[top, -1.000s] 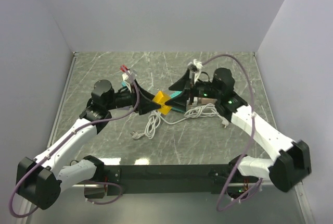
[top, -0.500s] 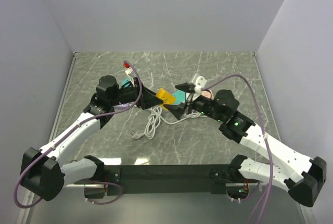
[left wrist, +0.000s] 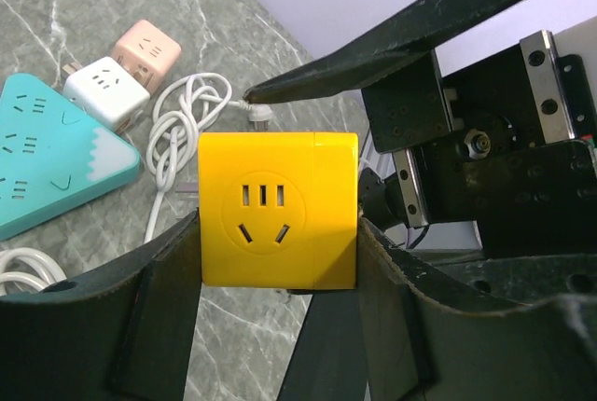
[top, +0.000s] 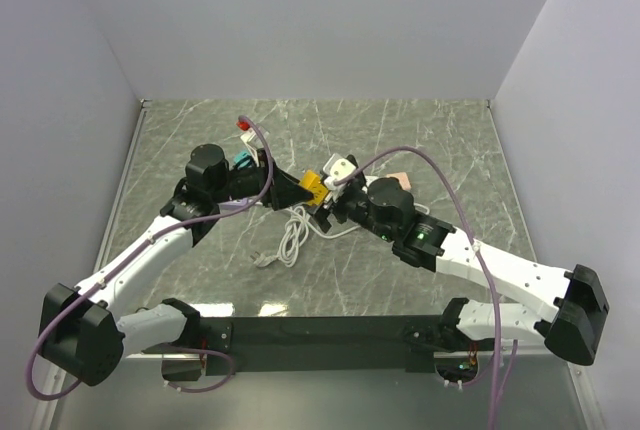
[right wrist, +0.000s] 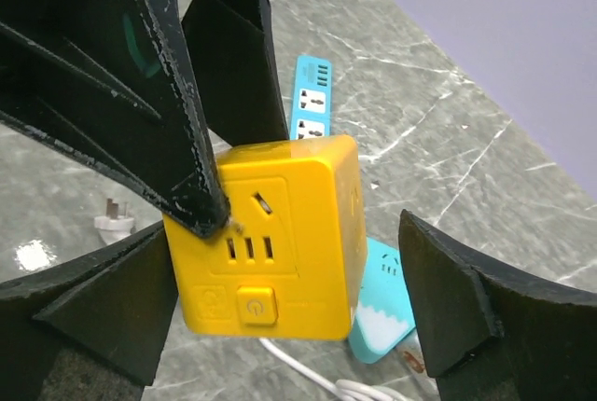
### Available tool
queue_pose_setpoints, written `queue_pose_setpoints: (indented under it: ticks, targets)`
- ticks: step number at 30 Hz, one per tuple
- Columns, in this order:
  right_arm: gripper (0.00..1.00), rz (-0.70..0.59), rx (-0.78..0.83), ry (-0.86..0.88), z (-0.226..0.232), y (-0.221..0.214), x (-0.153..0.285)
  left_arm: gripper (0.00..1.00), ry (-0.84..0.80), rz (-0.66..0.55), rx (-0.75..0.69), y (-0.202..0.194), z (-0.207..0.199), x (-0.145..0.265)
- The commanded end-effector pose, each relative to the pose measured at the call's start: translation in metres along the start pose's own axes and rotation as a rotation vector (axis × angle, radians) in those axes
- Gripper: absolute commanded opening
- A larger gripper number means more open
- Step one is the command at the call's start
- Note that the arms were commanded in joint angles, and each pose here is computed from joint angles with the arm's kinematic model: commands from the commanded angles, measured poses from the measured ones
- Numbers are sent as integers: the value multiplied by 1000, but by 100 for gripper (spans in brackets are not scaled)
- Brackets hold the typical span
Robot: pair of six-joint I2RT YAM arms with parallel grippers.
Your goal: Insert the plug
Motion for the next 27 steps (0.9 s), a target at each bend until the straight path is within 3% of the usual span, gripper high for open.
queue_pose_setpoints:
  ticks: [1,2,5,7,8,9,10,12,13,18,25,27]
  targets:
    - [95,-39,38,-63,-8,21,-6,0,-71,-57,-82,23,-24,3]
    - [91,-40,40,-60,-8,22,-7,0,-73,-57,-84,23,-24,4]
    - [58,-32,42,-61,-8,23,-10,0,-93,-46,-91,20,-26,4]
    - [46,-27,37,-69,-10,26,-13,4,-113,-37,-92,18,-27,4]
    - [40,-18,35,-73,-10,25,-14,9,-122,-43,-102,19,-28,4]
    - [22,-9,30,-85,-11,26,-14,17,-127,-45,-106,19,-29,5]
    - [13,4,15,-102,-15,28,-17,35,-126,-52,-112,20,-29,5]
    - [1,21,-1,-124,-20,27,-19,51,-107,-65,-128,23,-32,9]
    - [0,40,-31,-149,-29,26,-21,62,-68,-90,-145,28,-30,9]
    - [0,47,-185,-159,-63,30,-19,81,39,-188,-230,41,-37,27]
    - [0,53,-294,-104,-85,36,-16,90,262,-408,-260,60,-38,62]
    - [0,43,-387,-87,-99,37,-14,91,417,-501,-223,67,-23,75]
Point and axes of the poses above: each gripper's point midway between its finger pads, its own x axis back along the fingers, its own z axis along the line the jaws close on, y = z × x, the point moved 5 cm from there along x, back along the fingers, and after that the axes turned 1 degree about x, right-handed, at the moved point
